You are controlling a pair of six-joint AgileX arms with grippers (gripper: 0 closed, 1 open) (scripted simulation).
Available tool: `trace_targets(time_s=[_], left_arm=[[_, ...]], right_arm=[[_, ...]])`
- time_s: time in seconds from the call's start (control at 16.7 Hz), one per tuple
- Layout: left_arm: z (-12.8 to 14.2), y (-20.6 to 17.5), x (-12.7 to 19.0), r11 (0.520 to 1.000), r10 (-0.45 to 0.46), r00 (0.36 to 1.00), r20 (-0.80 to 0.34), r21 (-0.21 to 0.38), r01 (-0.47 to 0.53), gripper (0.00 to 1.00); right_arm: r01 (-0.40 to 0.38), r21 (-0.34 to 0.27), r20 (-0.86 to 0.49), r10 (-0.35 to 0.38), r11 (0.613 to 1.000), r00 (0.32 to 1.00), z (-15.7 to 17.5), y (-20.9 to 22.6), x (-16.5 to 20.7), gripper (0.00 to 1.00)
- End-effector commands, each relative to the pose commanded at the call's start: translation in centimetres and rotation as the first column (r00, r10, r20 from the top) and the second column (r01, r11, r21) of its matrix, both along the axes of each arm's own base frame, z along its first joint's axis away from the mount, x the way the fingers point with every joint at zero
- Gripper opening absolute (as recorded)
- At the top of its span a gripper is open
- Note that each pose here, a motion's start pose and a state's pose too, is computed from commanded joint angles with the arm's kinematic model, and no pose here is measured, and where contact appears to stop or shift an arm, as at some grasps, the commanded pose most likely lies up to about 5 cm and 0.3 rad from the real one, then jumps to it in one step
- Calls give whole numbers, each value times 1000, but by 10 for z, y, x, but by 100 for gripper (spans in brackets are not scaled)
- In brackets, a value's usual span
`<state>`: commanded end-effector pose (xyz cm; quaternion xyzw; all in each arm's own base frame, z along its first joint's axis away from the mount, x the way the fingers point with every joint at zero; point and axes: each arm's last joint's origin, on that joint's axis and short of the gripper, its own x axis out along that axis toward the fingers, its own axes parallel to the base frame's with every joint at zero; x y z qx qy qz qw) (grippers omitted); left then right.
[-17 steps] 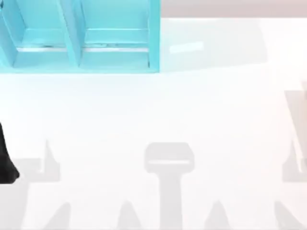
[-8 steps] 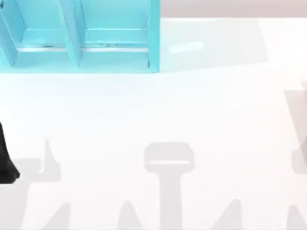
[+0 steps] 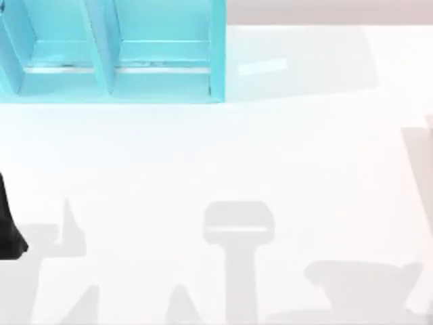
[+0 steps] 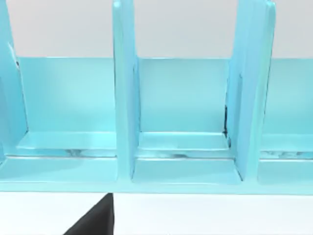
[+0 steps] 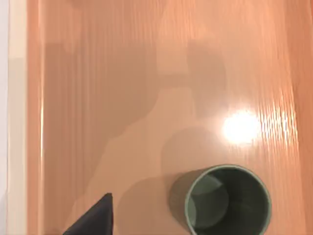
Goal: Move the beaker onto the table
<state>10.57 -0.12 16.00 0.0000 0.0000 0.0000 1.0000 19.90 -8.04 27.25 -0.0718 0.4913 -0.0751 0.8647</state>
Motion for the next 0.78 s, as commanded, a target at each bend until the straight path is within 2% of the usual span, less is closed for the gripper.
trace_targets(time_s=[0.18,0.36,0.54,0.78], left_arm=[[0,0,0,1000,0,1000,0,0,0,100],[0,0,0,1000,0,1000,0,0,0,100],[0,0,0,1000,0,1000,0,0,0,100],[0,0,0,1000,0,1000,0,0,0,100]], right_arm=[[14,84,-259,8,996,966,-8,-37,35,100],[39,160,-425,33,986,905,-18,-70,54,100],[57,198,-497,50,979,866,-23,-90,63,100],[61,203,-508,52,977,860,-23,-94,64,100]])
